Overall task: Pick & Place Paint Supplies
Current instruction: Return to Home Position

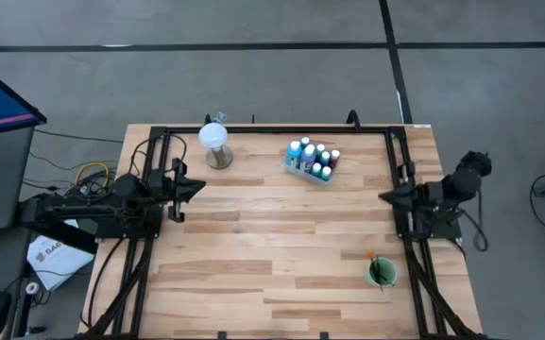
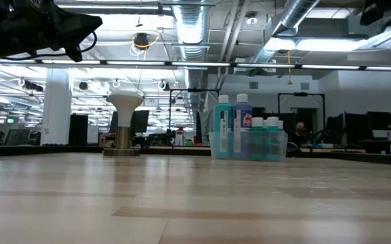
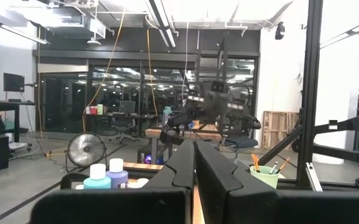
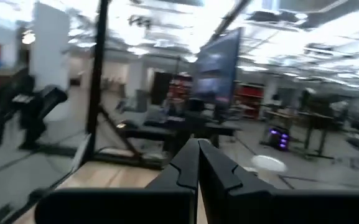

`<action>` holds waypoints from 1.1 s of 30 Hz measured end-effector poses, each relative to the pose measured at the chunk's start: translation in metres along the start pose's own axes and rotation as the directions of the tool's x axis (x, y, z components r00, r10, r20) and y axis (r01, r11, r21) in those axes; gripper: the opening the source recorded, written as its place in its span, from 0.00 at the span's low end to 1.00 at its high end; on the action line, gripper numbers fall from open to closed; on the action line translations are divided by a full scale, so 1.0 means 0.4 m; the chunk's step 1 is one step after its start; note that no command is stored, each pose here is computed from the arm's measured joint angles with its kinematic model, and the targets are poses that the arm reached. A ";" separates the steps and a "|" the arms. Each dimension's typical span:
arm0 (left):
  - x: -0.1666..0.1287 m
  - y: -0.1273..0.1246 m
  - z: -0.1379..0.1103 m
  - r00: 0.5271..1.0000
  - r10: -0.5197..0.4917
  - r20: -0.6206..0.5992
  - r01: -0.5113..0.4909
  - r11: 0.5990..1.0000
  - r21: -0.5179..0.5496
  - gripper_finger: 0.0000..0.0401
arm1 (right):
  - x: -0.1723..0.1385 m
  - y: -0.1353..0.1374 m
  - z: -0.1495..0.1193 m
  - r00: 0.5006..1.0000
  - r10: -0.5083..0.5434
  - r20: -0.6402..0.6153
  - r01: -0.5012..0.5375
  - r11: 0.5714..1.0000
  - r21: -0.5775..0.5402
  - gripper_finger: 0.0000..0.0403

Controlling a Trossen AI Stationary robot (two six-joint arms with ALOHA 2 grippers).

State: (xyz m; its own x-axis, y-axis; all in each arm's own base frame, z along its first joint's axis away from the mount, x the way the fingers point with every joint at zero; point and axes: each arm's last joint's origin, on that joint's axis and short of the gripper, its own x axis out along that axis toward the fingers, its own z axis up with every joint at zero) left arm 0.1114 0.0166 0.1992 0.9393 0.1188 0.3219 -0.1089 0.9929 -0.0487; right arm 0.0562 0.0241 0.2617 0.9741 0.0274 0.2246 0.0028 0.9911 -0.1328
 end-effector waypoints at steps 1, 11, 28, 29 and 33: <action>0.000 0.000 0.000 1.000 0.002 0.001 -0.002 1.000 0.000 0.00 | 0.000 0.005 -0.008 0.999 0.037 -0.021 -0.037 0.999 -0.002 0.00; 0.000 0.001 0.001 1.000 0.003 0.003 -0.003 1.000 0.001 0.00 | 0.014 0.050 -0.121 0.991 0.092 -0.098 -0.085 0.994 0.068 0.00; 0.000 0.000 0.002 1.000 0.002 0.009 -0.002 1.000 0.000 0.00 | 0.024 0.068 -0.225 0.988 0.068 -0.141 -0.061 0.997 0.053 0.00; 0.000 0.000 0.002 1.000 0.002 0.009 -0.002 1.000 0.001 0.00 | 0.024 0.068 -0.225 0.988 0.067 -0.141 -0.060 0.997 0.053 0.00; 0.000 0.000 0.002 1.000 0.002 0.008 -0.002 1.000 0.001 0.00 | 0.024 0.068 -0.225 0.988 0.067 -0.142 -0.060 0.997 0.052 0.00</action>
State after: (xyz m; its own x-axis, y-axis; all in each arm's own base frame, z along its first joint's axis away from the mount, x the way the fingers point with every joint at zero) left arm 0.1112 0.0168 0.1999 0.9362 0.1210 0.3299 -0.1111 0.9926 -0.0487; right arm 0.0860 0.0396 0.1734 0.9943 0.0748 0.0760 -0.0674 0.9932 -0.0952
